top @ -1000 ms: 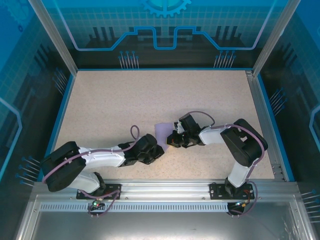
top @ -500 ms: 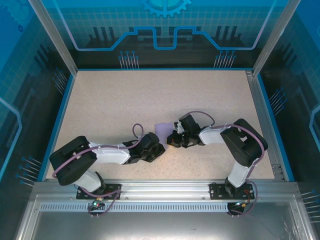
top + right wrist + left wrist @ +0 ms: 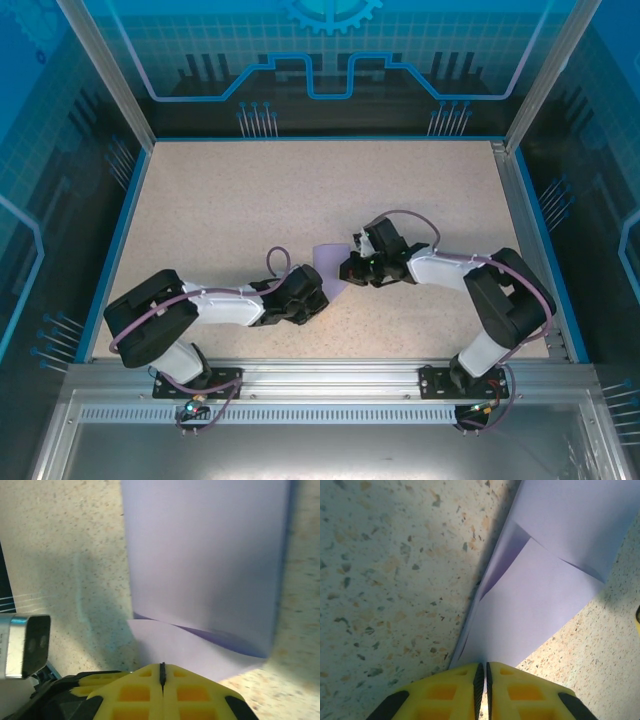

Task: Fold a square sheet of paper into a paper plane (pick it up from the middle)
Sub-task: Third fold the triangle at the center of the table.

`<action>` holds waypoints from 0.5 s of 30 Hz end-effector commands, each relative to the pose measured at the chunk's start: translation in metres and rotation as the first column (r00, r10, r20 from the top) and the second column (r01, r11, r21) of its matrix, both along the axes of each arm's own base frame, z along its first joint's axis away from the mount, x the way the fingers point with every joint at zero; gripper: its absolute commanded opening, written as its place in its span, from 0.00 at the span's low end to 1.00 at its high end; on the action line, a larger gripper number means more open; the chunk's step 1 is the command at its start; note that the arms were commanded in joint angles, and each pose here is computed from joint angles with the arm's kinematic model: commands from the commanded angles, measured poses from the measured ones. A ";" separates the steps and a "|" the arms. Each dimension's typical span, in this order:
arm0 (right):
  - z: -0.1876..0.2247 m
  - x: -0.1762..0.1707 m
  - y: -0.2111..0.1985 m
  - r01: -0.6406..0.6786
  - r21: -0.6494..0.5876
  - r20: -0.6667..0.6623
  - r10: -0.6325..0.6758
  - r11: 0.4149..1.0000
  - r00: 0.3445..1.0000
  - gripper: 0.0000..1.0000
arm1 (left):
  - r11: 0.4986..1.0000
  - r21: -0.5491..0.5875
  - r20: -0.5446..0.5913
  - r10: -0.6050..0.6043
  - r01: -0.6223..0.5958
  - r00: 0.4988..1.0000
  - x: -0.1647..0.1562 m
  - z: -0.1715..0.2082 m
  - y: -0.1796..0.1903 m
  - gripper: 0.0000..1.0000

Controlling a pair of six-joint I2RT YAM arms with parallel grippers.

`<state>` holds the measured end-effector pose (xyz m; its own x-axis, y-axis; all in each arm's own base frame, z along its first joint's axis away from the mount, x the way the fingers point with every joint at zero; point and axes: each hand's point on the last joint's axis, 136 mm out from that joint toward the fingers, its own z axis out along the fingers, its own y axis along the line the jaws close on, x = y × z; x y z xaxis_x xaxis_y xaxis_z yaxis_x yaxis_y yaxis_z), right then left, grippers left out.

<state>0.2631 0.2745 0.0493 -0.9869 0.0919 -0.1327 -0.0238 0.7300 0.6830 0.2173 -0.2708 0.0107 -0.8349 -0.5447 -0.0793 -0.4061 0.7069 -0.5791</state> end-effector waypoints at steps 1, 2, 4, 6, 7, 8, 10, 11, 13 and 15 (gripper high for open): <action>-0.007 -0.008 0.011 -0.027 -0.013 -0.011 0.027 1.000 1.000 0.00 | 0.984 0.174 -0.108 -0.008 0.027 0.994 -0.027 -0.041 0.036 0.17; -0.012 -0.009 0.010 -0.021 -0.022 -0.021 0.021 1.000 1.000 0.00 | 0.984 0.175 -0.108 -0.009 0.028 0.994 -0.027 -0.041 0.036 0.17; -0.023 -0.010 0.009 -0.006 -0.019 -0.039 0.005 1.000 0.999 0.00 | 0.984 0.176 -0.111 -0.006 0.026 0.994 -0.028 -0.041 0.036 0.17; -0.033 -0.012 0.008 -0.001 -0.025 -0.052 0.000 1.000 0.999 0.00 | 0.984 0.177 -0.114 -0.007 0.027 0.993 -0.029 -0.042 0.037 0.17; -0.039 -0.012 0.004 0.008 -0.040 -0.063 -0.011 0.999 0.998 0.00 | 0.984 0.177 -0.114 -0.005 0.025 0.993 -0.029 -0.042 0.038 0.17; -0.043 -0.013 0.001 0.012 -0.044 -0.070 -0.015 0.999 0.997 0.00 | 0.983 0.180 -0.117 -0.003 0.024 0.993 -0.030 -0.043 0.039 0.17; -0.050 -0.010 -0.009 0.040 -0.057 -0.082 -0.044 0.998 0.996 0.00 | 0.983 0.184 -0.118 0.000 0.022 0.993 -0.031 -0.044 0.041 0.17; -0.053 -0.008 -0.015 0.053 -0.063 -0.083 -0.058 0.997 0.995 0.00 | 0.982 0.186 -0.120 -0.001 0.023 0.993 -0.032 -0.044 0.041 0.17; -0.057 -0.001 -0.032 0.096 -0.090 -0.082 -0.103 0.991 0.991 0.00 | 0.980 0.196 -0.129 -0.005 0.031 0.992 -0.034 -0.046 0.043 0.16; -0.058 0.005 -0.047 0.133 -0.083 -0.086 -0.140 0.988 0.986 0.00 | 0.980 0.196 -0.130 -0.005 0.031 0.991 -0.035 -0.048 0.044 0.16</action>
<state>0.2597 0.2639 0.0100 -0.9894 0.1314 -0.0617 0.0548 0.7318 0.6793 0.2178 -0.2714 0.0104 -0.8349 -0.5446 -0.0799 -0.4044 0.7053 -0.5822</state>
